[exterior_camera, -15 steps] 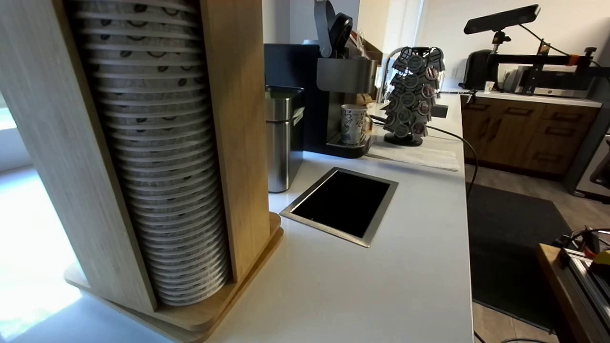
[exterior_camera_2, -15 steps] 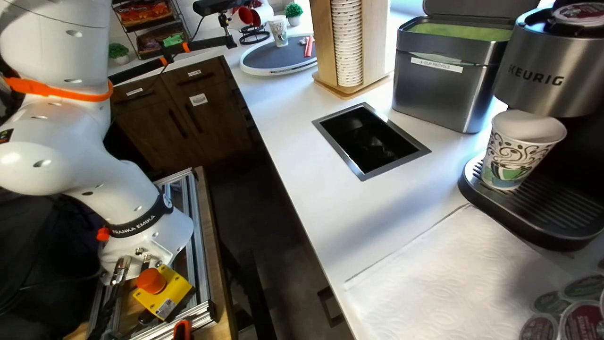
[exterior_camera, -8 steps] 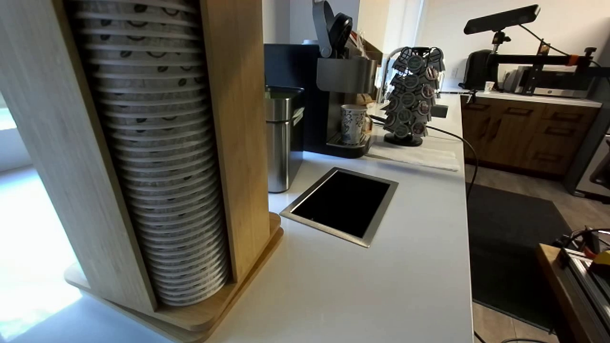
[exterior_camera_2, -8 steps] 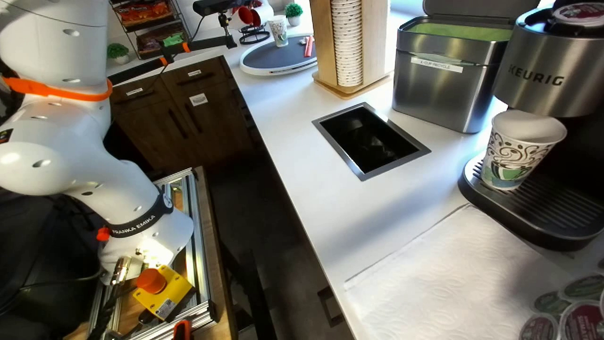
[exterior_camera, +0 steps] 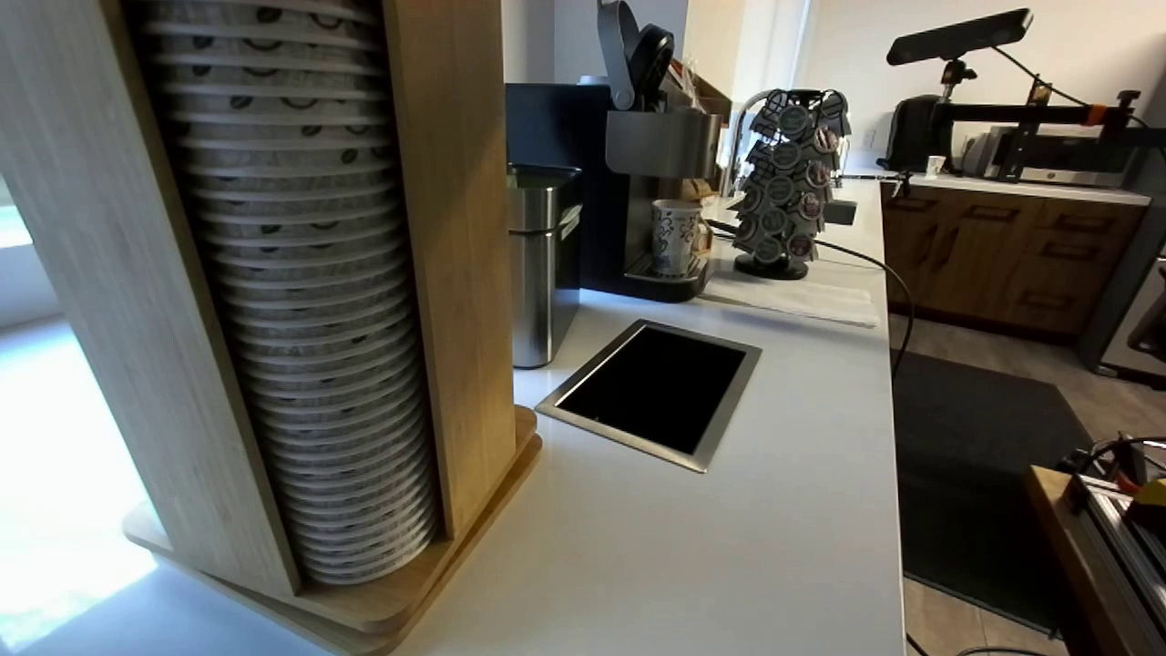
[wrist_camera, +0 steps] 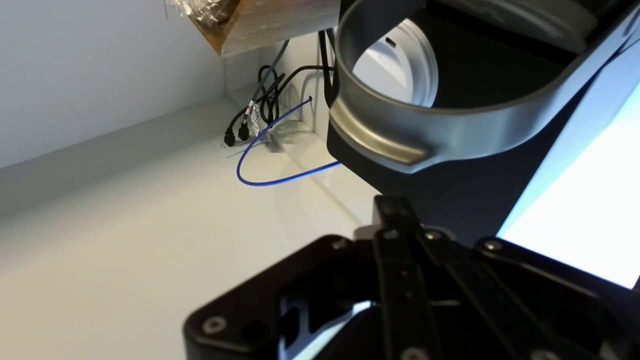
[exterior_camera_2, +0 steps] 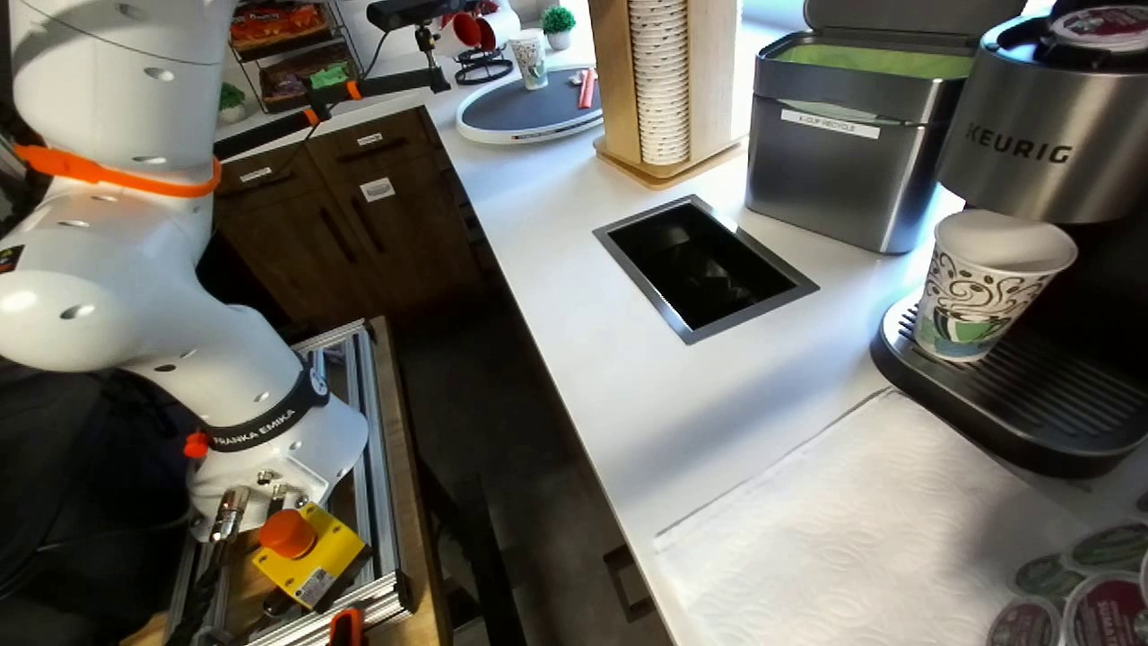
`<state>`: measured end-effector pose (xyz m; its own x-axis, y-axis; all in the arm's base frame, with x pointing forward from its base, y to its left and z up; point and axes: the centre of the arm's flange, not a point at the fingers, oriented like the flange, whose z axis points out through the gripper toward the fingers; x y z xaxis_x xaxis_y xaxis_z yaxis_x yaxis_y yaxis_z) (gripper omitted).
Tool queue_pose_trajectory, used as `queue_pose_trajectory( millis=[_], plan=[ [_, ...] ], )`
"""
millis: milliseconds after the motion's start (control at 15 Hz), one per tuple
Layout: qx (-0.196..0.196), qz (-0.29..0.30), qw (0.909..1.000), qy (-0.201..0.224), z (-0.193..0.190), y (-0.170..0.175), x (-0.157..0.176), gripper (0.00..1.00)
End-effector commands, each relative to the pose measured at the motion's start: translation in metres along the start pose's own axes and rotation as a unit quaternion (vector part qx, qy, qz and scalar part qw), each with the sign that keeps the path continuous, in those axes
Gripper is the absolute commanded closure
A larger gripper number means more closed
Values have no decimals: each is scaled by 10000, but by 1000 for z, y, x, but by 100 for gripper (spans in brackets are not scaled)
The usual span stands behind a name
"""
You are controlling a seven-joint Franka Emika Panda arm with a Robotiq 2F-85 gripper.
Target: Close the lid of the coffeemaker
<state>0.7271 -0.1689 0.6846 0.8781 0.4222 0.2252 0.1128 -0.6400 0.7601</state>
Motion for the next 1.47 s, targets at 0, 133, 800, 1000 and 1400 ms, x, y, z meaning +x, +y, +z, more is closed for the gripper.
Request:
queue_pose_trajectory(
  millis=[0,133,800,1000,1400],
  plan=[
    [-41,-32,9999,148,22,2,9,100],
    [-46,-35,9999,132,31,0,9,100],
    [-16,-184,9988,-445,32,2,-6,100],
    [64,-190,9974,-698,27,3,-15,100],
    [214,-41,9947,-1000,14,8,-43,100]
  ],
)
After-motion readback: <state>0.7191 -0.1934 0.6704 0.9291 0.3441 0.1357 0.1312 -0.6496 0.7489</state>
